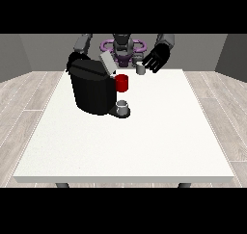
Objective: Insert the coffee pod into the coffee machine and close the lid
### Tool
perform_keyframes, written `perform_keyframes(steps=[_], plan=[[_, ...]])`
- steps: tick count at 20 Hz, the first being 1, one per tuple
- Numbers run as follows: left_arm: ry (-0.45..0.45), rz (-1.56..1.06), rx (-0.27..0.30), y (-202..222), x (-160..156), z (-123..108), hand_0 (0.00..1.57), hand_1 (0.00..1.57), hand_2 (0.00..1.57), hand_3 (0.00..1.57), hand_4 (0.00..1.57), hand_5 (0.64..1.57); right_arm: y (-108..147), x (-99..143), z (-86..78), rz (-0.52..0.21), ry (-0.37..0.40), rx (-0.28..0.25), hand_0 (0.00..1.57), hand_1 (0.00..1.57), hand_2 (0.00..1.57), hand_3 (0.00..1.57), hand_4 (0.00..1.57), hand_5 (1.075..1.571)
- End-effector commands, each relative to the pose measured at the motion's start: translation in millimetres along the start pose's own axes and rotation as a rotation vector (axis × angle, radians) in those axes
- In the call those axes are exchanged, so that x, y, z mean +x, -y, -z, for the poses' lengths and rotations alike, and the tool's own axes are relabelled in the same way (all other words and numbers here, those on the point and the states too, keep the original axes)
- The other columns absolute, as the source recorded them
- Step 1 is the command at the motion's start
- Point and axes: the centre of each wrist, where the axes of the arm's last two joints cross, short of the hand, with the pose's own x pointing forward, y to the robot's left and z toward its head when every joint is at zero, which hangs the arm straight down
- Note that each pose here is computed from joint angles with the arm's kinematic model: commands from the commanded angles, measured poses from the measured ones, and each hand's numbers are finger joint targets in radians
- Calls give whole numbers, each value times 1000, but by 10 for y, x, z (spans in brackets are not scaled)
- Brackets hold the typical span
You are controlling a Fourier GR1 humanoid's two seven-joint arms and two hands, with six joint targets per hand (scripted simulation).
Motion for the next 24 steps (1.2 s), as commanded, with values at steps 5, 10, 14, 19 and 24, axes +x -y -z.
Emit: perform_keyframes(steps=[5,10,14,19,24], plan=[[11,-27,92,-586,192,97,1255,1255,1287,1219,471,1571,-5,299,132,-7,95,41,0,0,0,0,526,1571],[8,-15,106,-477,355,193,1278,1278,1332,1265,519,1571,-158,326,108,-8,82,57,0,0,0,0,506,1571],[12,2,100,-703,468,225,1262,1262,1297,1237,494,1571,-132,536,244,-17,110,29,0,0,0,0,502,1571],[8,24,113,-433,368,219,1314,1314,1328,1230,493,1571,-78,481,149,-19,122,18,0,0,0,0,483,1571],[27,14,87,-530,539,277,1316,1316,1328,1225,510,1571,87,514,267,-20,125,-17,0,0,0,0,519,1571]])
